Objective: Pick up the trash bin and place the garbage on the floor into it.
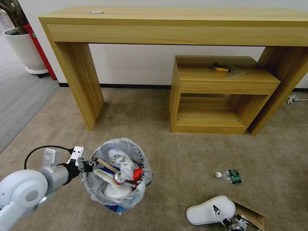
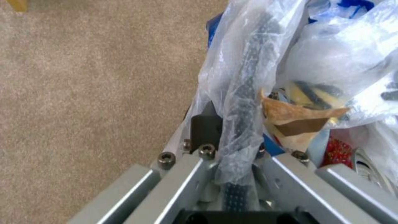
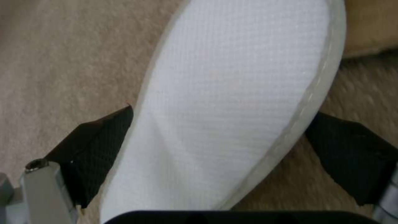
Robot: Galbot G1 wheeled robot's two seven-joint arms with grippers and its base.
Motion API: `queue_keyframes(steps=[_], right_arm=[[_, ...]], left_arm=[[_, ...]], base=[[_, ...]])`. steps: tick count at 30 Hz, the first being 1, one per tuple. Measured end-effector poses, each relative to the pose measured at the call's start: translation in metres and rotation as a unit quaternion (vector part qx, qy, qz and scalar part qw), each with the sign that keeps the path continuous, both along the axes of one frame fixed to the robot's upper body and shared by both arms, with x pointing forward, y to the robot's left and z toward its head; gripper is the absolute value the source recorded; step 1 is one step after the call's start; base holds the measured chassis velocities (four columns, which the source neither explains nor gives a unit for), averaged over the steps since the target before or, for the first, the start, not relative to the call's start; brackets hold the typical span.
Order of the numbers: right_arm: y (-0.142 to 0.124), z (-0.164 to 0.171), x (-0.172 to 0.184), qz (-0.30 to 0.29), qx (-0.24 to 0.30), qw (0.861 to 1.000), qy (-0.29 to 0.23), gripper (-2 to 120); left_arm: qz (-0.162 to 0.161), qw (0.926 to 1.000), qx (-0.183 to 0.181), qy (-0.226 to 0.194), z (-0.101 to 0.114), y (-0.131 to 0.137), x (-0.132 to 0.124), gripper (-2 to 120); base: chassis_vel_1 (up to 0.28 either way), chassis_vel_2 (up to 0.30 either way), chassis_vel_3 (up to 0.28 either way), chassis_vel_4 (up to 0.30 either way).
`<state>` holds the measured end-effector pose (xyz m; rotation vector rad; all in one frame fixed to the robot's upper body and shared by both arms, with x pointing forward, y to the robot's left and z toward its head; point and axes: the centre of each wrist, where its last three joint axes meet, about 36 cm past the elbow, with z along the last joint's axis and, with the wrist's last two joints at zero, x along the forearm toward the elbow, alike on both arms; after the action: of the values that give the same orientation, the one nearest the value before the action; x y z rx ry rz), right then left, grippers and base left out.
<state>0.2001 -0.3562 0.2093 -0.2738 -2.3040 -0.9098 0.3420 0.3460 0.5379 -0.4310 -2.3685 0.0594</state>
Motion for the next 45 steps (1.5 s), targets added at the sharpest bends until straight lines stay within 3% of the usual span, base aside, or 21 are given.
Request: queue_keyframes(steps=[3,11,18,20,22,24,26,30,39,42,43,45], right_arm=[[0.000,-0.002,0.004,0.006,-0.011,1.000,-0.006,100],[0.004,-0.004,0.016,0.018,-0.024,0.999,-0.015,74],[0.006,-0.003,0.030,0.020,-0.039,0.999,-0.021,43],[0.005,-0.003,0.031,0.020,-0.040,0.999,-0.022,41],[0.004,-0.002,0.038,0.019,-0.045,0.999,-0.024,28],[0.004,-0.002,0.039,0.018,-0.046,0.998,-0.024,27],[0.002,0.000,0.044,0.018,-0.054,0.998,-0.026,15],[-0.001,0.008,0.052,0.022,-0.072,0.996,-0.037,4],[-0.023,0.074,0.091,0.049,-0.138,0.980,-0.132,0],[-0.025,0.114,0.106,0.071,-0.163,0.967,-0.185,0],[-0.025,0.114,0.106,0.071,-0.163,0.967,-0.185,0],[-0.024,0.149,0.117,0.099,-0.191,0.949,-0.229,0]], left_arm=[[-0.001,1.0000,0.000,0.000,0.000,0.000,0.000,0],[-0.003,1.0000,-0.004,0.003,0.000,-0.001,0.000,0],[-0.005,1.0000,-0.007,0.002,0.001,-0.001,0.002,0],[-0.005,1.0000,-0.007,0.002,0.002,-0.001,0.002,0],[-0.005,0.9999,-0.009,0.000,0.003,-0.001,0.003,0],[-0.005,0.9999,-0.009,0.000,0.003,-0.001,0.003,0],[-0.004,0.9999,-0.009,-0.001,0.003,-0.001,0.003,0],[-0.006,0.9999,-0.011,-0.003,0.005,-0.002,0.002,0],[-0.007,0.9999,-0.014,-0.005,0.005,-0.008,0.001,0],[-0.007,0.9999,-0.014,-0.006,0.005,-0.009,0.001,0],[-0.007,0.9999,-0.014,-0.006,0.005,-0.009,0.001,0],[-0.008,0.9998,-0.014,-0.009,0.007,-0.012,0.002,0]], base=[[0.000,0.000,0.000,0.000],[0.000,0.000,0.000,0.000],[0.000,0.000,0.000,0.000],[0.000,0.000,0.000,0.000],[0.000,0.000,0.000,0.000],[0.000,0.000,0.000,0.000],[0.000,0.000,0.000,0.000],[0.000,0.000,0.000,0.000],[0.000,0.000,0.000,0.000],[0.000,0.000,0.000,0.000],[0.000,0.000,0.000,0.000],[0.000,0.000,0.000,0.000]])
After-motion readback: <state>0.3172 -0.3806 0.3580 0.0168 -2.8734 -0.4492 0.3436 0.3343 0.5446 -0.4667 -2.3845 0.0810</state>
